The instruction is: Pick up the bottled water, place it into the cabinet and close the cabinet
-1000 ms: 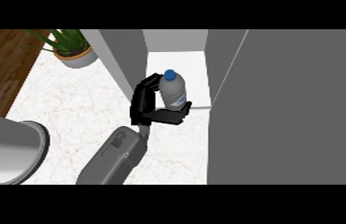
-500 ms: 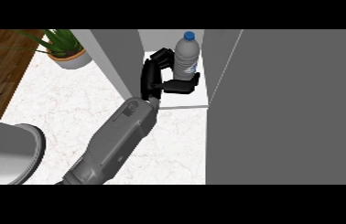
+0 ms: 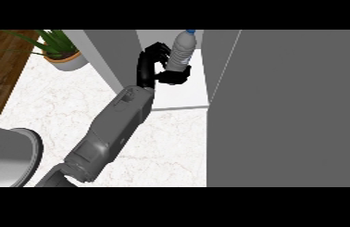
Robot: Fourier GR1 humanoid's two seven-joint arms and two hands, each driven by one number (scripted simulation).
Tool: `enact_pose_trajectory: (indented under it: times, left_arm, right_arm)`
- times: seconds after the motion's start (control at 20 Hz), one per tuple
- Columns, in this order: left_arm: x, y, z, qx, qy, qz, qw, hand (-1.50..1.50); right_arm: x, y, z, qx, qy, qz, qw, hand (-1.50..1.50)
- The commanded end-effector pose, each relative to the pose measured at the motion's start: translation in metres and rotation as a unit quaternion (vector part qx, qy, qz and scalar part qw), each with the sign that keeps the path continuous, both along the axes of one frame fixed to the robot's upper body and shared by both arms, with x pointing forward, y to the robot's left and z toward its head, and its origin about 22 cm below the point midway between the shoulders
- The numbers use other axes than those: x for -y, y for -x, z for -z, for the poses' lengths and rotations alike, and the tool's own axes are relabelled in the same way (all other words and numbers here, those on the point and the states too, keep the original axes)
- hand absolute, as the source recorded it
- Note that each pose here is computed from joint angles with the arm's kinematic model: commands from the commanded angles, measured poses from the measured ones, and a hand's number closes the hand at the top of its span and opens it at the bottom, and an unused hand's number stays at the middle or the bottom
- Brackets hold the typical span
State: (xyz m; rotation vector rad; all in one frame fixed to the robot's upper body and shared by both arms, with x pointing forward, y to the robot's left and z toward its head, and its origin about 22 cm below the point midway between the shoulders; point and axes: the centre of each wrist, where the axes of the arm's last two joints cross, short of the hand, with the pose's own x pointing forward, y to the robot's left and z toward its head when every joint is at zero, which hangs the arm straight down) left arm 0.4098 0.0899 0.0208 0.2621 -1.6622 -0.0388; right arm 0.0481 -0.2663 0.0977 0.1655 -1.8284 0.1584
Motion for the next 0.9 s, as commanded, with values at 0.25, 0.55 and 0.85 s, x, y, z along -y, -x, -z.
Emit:
enact_pose_trajectory:
  times: [0.25, 0.55, 0.85]
  left_arm:
    - [-0.03, -0.014, 0.003, -0.001, 0.016, -0.081, 0.9966, 1.5]
    - [-0.034, -0.022, -0.006, 0.028, -0.08, -0.099, 0.9915, -1.5]
    - [-0.027, -0.024, -0.012, 0.049, -0.108, -0.107, 0.9872, -1.5]
  right_arm:
    - [0.004, 0.007, -0.012, 0.014, -0.025, -0.017, 0.999, -1.5]
    - [-0.003, 0.006, -0.021, 0.034, -0.027, -0.027, 0.999, -1.5]
    - [0.002, 0.007, -0.008, 0.018, -0.027, -0.033, 0.999, -1.5]
